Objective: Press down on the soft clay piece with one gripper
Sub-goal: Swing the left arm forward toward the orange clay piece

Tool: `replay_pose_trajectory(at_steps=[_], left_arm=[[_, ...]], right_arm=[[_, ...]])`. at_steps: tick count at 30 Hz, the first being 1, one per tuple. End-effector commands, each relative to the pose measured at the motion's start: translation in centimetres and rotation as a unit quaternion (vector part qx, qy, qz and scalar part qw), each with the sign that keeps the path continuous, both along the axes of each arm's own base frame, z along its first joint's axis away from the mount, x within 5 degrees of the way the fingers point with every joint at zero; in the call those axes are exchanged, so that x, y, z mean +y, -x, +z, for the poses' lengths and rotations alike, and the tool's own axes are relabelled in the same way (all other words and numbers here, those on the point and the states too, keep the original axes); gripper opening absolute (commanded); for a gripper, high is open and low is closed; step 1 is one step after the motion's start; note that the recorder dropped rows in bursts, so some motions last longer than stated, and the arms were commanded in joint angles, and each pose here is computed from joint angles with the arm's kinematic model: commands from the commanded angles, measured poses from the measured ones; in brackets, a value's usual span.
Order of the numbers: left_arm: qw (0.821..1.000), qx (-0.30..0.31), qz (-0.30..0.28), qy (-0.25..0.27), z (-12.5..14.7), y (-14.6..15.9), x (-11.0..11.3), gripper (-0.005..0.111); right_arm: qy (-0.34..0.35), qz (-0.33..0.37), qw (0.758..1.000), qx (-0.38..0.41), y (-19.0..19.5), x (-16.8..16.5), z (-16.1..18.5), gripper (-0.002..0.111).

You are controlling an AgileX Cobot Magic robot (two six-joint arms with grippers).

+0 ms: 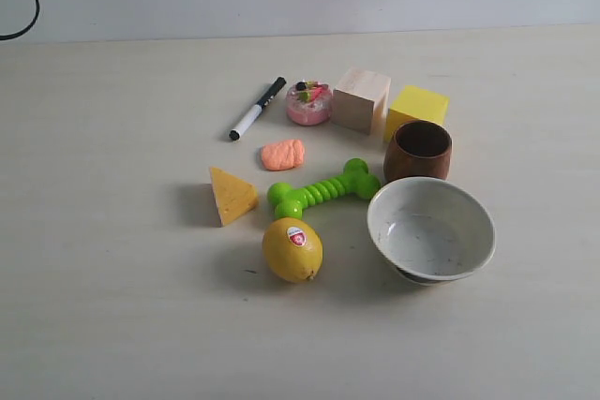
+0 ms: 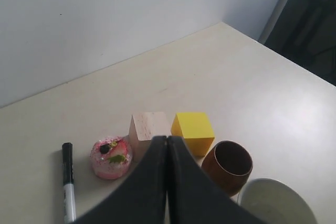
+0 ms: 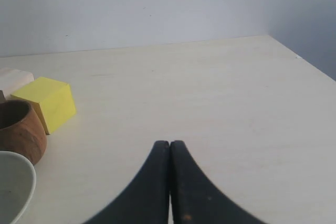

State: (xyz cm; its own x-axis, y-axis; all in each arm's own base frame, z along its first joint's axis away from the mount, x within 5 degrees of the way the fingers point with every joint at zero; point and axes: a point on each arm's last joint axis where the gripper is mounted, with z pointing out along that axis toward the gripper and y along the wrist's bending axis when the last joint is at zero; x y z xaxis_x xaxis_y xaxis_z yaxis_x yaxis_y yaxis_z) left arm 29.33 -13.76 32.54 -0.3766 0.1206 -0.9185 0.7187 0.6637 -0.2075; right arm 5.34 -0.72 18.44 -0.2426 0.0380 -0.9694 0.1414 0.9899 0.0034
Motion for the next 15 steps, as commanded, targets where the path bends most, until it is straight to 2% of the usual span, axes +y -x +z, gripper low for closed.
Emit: replay_pose_trajectory(at_steps=[1, 4, 9, 15], left_arm=[[1.000, 0.002, 0.003, 0.005, 0.2, -0.1, -0.1, 0.000], [1.000, -0.004, 0.000, -0.001, 0.1, -0.1, -0.1, 0.000], [0.999, -0.022, 0.002, 0.030, -0.9, -0.1, -0.2, 0.000], [0.997, -0.017, 0.069, 0.018, -3.3, -0.3, 0.8, 0.000]], right_arm=[[0.000, 0.001, 1.000, -0.006, 0.0, 0.0, -0.1, 0.000], [0.000, 0.001, 1.000, -0.006, 0.0, 0.0, -0.1, 0.000], [0.000, 0.001, 1.000, -0.006, 0.0, 0.0, -0.1, 0.000], [0.000, 0.001, 1.000, -0.006, 0.0, 0.0, -0.1, 0.000]])
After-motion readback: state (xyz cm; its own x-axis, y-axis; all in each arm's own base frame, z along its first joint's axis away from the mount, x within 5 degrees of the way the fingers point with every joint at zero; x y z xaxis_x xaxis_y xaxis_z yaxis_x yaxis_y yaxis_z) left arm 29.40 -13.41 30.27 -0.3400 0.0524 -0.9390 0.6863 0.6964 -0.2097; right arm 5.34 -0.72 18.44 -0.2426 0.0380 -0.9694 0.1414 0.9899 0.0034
